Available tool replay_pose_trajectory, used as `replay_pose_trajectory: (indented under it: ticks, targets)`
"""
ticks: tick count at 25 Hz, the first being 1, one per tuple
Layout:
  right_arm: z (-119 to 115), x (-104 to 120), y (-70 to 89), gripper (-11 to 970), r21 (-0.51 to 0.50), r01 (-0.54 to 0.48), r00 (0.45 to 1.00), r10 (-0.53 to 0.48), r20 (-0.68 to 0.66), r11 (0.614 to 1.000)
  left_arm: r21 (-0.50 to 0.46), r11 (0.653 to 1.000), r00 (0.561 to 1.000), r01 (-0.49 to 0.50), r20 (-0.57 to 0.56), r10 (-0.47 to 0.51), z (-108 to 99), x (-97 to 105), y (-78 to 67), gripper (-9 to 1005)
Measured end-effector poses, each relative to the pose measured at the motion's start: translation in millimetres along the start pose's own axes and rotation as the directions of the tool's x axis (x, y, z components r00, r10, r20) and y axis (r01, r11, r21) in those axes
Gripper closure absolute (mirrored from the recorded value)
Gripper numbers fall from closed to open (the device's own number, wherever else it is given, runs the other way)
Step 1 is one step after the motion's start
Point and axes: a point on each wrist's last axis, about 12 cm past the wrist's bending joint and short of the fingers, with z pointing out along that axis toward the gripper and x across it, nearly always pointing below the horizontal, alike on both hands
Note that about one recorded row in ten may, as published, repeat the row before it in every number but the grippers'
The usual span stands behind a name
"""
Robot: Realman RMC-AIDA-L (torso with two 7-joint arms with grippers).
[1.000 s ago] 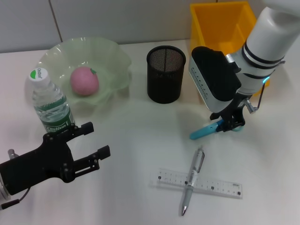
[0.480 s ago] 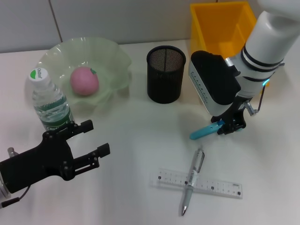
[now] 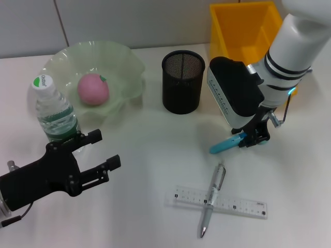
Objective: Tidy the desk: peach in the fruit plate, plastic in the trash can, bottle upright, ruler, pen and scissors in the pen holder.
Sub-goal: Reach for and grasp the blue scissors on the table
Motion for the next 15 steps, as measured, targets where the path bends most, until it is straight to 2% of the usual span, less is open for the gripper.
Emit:
replay_pose_trajectory:
  ticks: [15]
  targets:
    - [2.4, -0.4, 0.2, 619, -0.001, 0.0, 1.0, 0.0, -0.014, 1.0, -0.006, 1.0, 1.0, 0.006, 0.011, -0.006, -0.9, -0.4, -0.2, 214]
